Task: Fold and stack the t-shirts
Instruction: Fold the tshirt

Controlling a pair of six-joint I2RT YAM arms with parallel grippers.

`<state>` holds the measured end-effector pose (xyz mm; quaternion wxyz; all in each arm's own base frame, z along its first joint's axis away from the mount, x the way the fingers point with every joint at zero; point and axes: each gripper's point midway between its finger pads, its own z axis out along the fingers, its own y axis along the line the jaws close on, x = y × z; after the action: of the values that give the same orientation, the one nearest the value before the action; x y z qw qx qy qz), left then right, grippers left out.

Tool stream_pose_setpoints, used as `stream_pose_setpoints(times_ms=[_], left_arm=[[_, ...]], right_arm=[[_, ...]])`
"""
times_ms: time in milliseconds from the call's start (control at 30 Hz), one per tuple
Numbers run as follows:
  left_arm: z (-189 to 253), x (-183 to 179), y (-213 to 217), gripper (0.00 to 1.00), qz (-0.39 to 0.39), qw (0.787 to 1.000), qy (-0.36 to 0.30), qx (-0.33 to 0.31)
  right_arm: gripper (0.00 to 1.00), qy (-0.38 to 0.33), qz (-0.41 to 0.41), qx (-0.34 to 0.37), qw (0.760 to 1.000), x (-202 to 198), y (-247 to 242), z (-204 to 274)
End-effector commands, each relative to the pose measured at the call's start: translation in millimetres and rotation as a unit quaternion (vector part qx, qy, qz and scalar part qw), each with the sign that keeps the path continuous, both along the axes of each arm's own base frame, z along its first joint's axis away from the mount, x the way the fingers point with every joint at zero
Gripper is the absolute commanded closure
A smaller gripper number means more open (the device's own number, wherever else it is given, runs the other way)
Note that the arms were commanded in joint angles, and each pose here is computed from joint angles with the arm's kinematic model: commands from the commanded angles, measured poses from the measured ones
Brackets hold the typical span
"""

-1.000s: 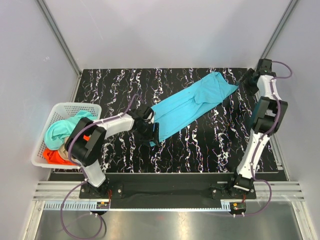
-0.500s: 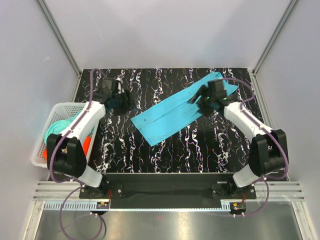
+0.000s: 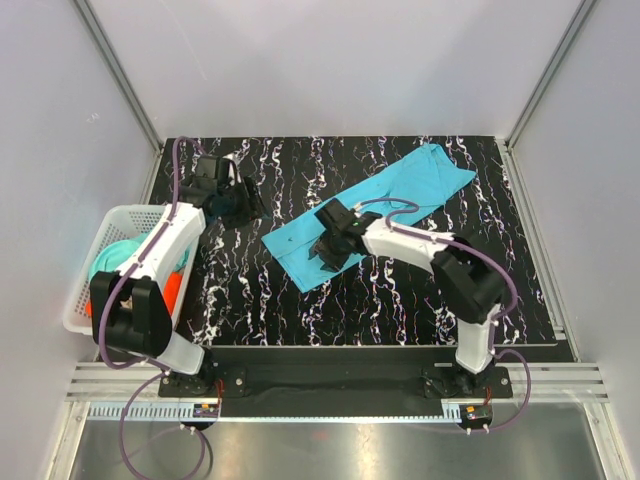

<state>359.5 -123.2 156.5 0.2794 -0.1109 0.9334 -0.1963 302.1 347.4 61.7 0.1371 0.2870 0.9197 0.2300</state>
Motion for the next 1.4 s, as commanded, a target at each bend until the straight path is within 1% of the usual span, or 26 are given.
stream_pose_setpoints(times_ms=[0, 67, 133, 200, 300, 400, 600, 667, 767, 867, 1067, 1167, 1200, 1233, 1267, 1333, 1367], left_arm=[[21, 4, -6, 0.36, -0.010, 0.999, -0.044, -0.025], [23, 3, -6, 0.36, -0.005, 0.998, -0.045, -0.031], [25, 3, -4, 0.36, 0.002, 0.998, -0.047, -0.030], [25, 2, -2, 0.36, 0.008, 0.998, -0.047, -0.029], [25, 0, 1, 0.35, 0.009, 0.999, -0.047, -0.027], [24, 1, -1, 0.35, 0.007, 0.998, -0.046, -0.034], [12, 1, -6, 0.36, 0.001, 0.998, -0.022, -0.056], [11, 1, -4, 0.35, 0.003, 0.998, -0.023, -0.056], [14, 2, -2, 0.35, 0.005, 0.998, -0.028, -0.056], [14, 2, -2, 0.35, 0.005, 0.998, -0.027, -0.058], [13, 3, 1, 0.35, 0.011, 0.998, -0.025, -0.060], [13, 4, -1, 0.35, 0.010, 0.997, -0.025, -0.068], [14, 4, -2, 0.36, 0.009, 0.997, -0.025, -0.070], [14, 4, -2, 0.36, 0.009, 0.997, -0.026, -0.071], [13, 4, -3, 0.35, 0.006, 0.997, -0.026, -0.072], [13, 3, -4, 0.35, 0.001, 0.997, -0.025, -0.072], [12, 0, -6, 0.35, -0.009, 0.997, -0.025, -0.075]], right_arm=[[0.54, 0.041, -0.068, -0.060, 0.995, -4, -5, -4], [0.63, 0.065, -0.058, -0.050, 0.995, -9, 10, -6], [0.64, 0.062, -0.052, -0.041, 0.996, -15, 22, -8], [0.64, 0.061, -0.059, -0.047, 0.995, -18, 23, -10], [0.59, 0.067, -0.057, -0.063, 0.994, -23, 24, -12], [0.58, 0.071, -0.052, -0.079, 0.993, -31, 23, -15], [0.57, 0.088, -0.053, -0.103, 0.989, -47, 19, -24], [0.52, 0.085, -0.058, -0.102, 0.989, -47, 18, -22], [0.50, 0.067, -0.062, -0.094, 0.991, -43, 21, -23], [0.51, 0.069, -0.061, -0.086, 0.992, -41, 27, -31], [0.53, 0.087, -0.053, -0.105, 0.989, -49, 23, -42], [0.62, 0.086, -0.048, -0.104, 0.990, -56, 19, -47], [0.67, 0.085, -0.045, -0.101, 0.990, -57, 20, -47], [0.79, 0.084, -0.038, -0.103, 0.990, -59, 21, -47], [0.85, 0.085, -0.035, -0.106, 0.990, -61, 19, -47], [1.00, 0.082, -0.021, -0.116, 0.990, -64, 15, -47], [1.00, 0.084, -0.015, -0.124, 0.989, -69, 9, -51]])
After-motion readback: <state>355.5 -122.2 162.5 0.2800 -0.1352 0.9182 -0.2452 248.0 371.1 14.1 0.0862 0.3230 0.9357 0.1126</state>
